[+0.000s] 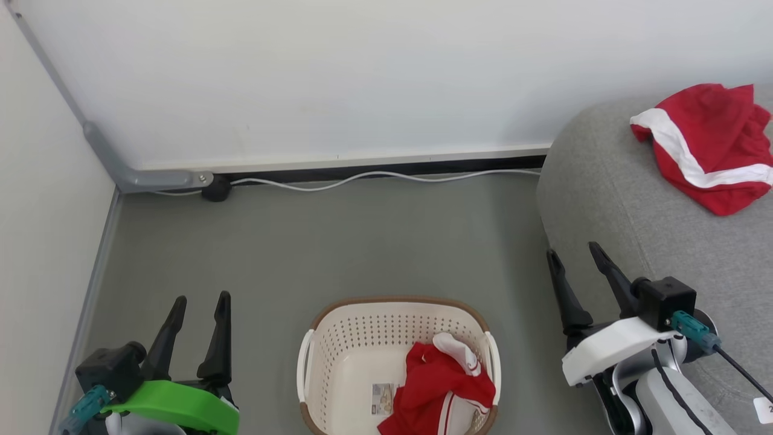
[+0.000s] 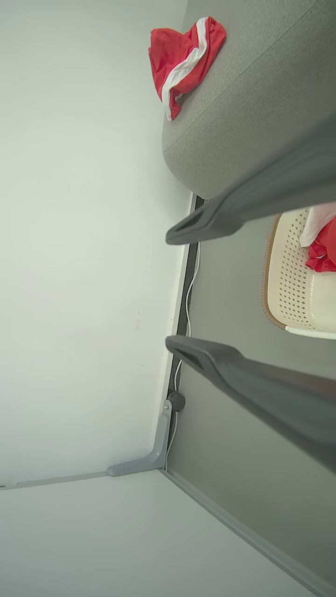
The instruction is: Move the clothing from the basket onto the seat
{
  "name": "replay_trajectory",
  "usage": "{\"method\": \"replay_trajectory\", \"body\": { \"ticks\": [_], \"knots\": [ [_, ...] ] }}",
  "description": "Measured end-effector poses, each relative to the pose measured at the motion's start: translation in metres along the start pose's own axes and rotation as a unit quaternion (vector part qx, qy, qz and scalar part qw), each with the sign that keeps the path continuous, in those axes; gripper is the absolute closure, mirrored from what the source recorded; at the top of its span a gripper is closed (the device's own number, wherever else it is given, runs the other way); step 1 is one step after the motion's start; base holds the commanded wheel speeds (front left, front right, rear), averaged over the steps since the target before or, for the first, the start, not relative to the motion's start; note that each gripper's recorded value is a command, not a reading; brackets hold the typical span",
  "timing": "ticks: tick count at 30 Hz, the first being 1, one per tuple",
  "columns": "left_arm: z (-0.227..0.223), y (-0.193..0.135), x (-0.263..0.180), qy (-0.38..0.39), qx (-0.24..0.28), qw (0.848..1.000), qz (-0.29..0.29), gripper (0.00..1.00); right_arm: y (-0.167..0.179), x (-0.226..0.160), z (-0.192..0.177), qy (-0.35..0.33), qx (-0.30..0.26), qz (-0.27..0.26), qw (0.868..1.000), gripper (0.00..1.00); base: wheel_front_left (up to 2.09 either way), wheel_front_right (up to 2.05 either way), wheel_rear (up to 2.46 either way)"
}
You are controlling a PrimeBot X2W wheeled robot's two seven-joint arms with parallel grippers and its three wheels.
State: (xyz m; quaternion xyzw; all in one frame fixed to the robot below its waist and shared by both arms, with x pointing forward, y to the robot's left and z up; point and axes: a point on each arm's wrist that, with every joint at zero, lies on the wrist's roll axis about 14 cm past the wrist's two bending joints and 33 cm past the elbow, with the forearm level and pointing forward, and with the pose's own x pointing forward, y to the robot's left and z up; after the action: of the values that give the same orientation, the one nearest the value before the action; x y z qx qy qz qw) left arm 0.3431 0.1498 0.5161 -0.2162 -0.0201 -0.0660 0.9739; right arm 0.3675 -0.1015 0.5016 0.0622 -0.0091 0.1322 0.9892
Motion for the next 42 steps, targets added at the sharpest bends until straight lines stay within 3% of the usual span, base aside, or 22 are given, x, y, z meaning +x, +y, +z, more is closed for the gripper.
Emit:
{"method": "replay_trajectory", "body": {
  "ticks": [11,22,32,42],
  "knots": [
    [0.006,-0.017,0.001,-0.010,-0.007,1.000,-0.026,0.00,-0.009,-0.010,0.015,-0.024,-0.012,-0.018,0.999,0.00,0.00,0.00,0.00],
    [-0.038,-0.047,0.013,0.063,-0.009,0.995,-0.083,0.00,-0.042,0.010,0.039,-0.060,-0.031,-0.055,0.996,0.00,0.00,0.00,0.00],
    [-0.109,-0.101,0.025,0.197,-0.027,0.961,-0.190,0.00,-0.069,0.039,0.044,-0.075,-0.039,-0.079,0.993,0.00,0.00,0.00,0.00],
    [-0.164,-0.114,0.040,0.288,-0.045,0.932,-0.216,0.00,-0.083,0.065,0.037,-0.080,-0.031,-0.094,0.992,0.00,0.00,0.00,0.00]
  ]
}}
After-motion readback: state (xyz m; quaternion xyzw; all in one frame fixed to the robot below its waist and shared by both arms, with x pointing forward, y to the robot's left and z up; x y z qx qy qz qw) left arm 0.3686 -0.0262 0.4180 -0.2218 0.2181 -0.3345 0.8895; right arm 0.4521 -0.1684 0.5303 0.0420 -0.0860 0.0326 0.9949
